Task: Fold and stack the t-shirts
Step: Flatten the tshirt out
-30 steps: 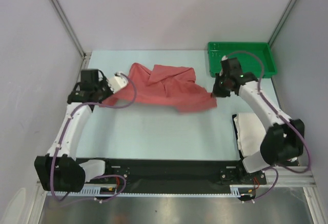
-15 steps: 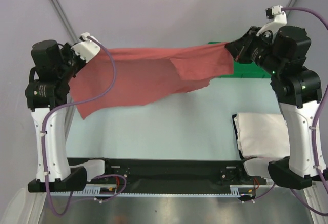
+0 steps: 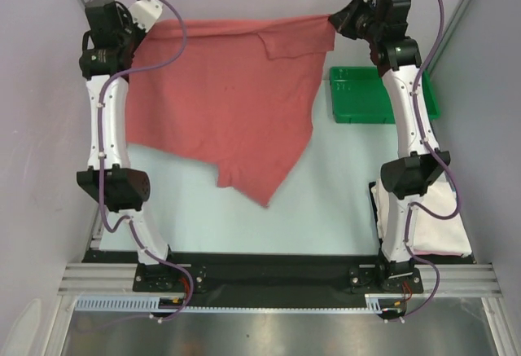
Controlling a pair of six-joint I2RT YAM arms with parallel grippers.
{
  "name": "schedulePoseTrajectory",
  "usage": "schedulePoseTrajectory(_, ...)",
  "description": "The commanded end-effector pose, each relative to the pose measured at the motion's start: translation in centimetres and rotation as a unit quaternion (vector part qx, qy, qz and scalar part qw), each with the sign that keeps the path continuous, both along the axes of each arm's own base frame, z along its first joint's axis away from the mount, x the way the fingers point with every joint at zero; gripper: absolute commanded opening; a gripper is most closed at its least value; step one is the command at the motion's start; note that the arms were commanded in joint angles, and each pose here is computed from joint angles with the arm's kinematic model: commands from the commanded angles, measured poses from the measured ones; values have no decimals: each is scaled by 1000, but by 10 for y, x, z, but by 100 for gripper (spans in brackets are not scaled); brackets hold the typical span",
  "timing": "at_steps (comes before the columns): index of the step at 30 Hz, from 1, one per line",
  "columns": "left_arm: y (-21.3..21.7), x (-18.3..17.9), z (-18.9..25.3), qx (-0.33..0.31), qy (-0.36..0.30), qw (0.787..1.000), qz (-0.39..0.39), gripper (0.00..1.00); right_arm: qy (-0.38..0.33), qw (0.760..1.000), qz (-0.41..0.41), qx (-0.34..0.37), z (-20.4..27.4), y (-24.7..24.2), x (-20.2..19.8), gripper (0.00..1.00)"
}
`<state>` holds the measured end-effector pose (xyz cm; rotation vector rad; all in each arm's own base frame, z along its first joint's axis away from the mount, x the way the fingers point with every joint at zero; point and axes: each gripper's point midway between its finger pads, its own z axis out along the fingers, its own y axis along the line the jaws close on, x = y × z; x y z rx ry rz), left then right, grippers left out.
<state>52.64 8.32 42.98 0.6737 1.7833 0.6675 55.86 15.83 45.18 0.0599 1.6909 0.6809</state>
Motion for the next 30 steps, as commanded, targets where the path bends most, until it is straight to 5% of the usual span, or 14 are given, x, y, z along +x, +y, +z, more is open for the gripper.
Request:
schedulePoseTrajectory(1,21,-25,110,-18,-180,982,58,0,-165,982,-20,92,130,-33,-34,0)
schedulePoseTrajectory(6,7,-28,123,-37,-201,979,23,0,-214,973,-31,78,158,-39,-50,0)
schedulePoseTrajectory(9,-9,-26,102,-43,-170,984,-20,0,-178,982,-31,58,133,-39,-47,0)
schedulePoseTrajectory(15,-72,-47,-43,-38,19,983,-178,6,-55,998,6,37,37,-25,-60,0)
schedulePoseTrajectory(16,-87,-57,-100,-46,81,973,-210,7,11,1000,7,29,-23,-22,-57,0)
schedulePoseTrajectory(19,-97,-95,-187,-28,178,951,-251,2,52,998,9,22,-66,-20,-86,0)
schedulePoseTrajectory(20,-98,-108,-209,-26,209,943,-259,0,105,994,8,12,-119,-19,-94,0)
schedulePoseTrajectory(25,-102,-165,-318,-20,336,897,-288,2,205,979,17,3,-214,-11,-147,0)
schedulePoseTrajectory(27,-103,-175,-339,-14,358,888,-288,17,250,968,21,4,-253,-9,-165,0)
schedulePoseTrajectory(28,-102,-183,-353,-16,377,881,-286,42,259,965,24,5,-259,-7,-171,0)
schedulePoseTrajectory(30,-101,-193,-359,-20,399,873,-279,58,280,960,24,9,-275,-8,-179,0)
